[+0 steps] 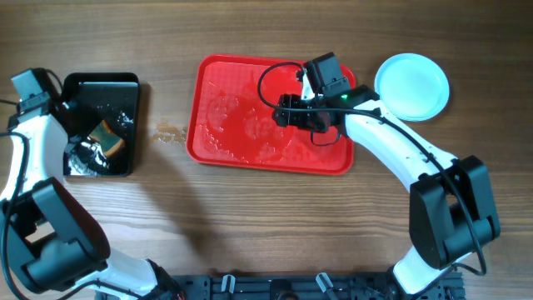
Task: Clean dirty plates on tray and stack at the side
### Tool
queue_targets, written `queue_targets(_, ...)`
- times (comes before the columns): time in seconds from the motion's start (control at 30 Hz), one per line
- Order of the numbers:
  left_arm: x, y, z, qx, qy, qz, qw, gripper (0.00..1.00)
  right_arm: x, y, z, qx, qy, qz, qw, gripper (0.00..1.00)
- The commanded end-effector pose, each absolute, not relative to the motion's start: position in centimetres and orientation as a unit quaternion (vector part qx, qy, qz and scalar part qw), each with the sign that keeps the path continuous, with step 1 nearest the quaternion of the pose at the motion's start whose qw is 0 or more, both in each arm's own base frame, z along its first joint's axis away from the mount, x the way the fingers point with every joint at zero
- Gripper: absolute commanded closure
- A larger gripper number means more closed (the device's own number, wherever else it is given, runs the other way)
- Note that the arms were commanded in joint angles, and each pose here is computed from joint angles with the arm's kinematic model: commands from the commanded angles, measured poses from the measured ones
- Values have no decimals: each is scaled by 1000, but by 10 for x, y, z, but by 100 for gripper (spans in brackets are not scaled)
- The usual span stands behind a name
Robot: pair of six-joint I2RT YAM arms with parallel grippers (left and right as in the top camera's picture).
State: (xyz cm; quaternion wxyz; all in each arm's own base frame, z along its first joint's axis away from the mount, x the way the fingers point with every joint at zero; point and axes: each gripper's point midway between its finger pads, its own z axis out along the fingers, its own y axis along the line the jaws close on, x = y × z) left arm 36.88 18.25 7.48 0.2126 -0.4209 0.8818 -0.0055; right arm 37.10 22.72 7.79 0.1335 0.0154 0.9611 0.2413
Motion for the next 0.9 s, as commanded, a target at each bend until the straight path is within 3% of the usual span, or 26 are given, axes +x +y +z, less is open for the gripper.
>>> queue_targets(0.0, 379, 158, 77, -403, 886, -84, 215, 34, 361, 238, 101, 8, 951, 280, 129, 28)
queue_targets(0.1, 390, 135, 84, -383, 884, -155, 220, 36, 354, 234, 135, -2, 944, 289, 158, 27)
queue_targets(0.17, 393, 123, 88, -373, 882, -192, 217, 58, 346, 219, 160, -2, 945, 267, 188, 27)
queue_targets(0.23, 392, 112, 91, -363, 881, -222, 209, 64, 336, 198, 180, 10, 949, 233, 213, 26)
queue_targets(0.27, 392, 106, 93, -360, 879, -238, 204, 62, 328, 185, 191, 17, 950, 212, 227, 25)
queue_targets(0.3, 392, 96, 97, -353, 875, -265, 199, 53, 315, 167, 204, 26, 952, 184, 243, 23)
queue_targets(0.37, 393, 84, 103, -343, 868, -304, 192, 52, 297, 147, 218, 35, 953, 158, 254, 20)
queue_targets(0.4, 393, 78, 107, -338, 864, -321, 190, 53, 285, 137, 224, 39, 955, 146, 257, 0)
queue_targets(0.5, 393, 62, 120, -320, 851, -374, 186, 59, 250, 113, 236, 44, 957, 125, 257, 0)
queue_targets(0.6, 388, 54, 130, -315, 847, -390, 180, 57, 221, 96, 244, 47, 958, 116, 259, 0)
queue_targets(0.7, 379, 41, 141, -287, 858, -387, 180, 41, 200, 87, 248, 54, 949, 130, 281, 0)
queue_targets(0.87, 362, 15, 156, -235, 891, -344, 180, 27, 176, 69, 244, 102, 926, 156, 328, 0)
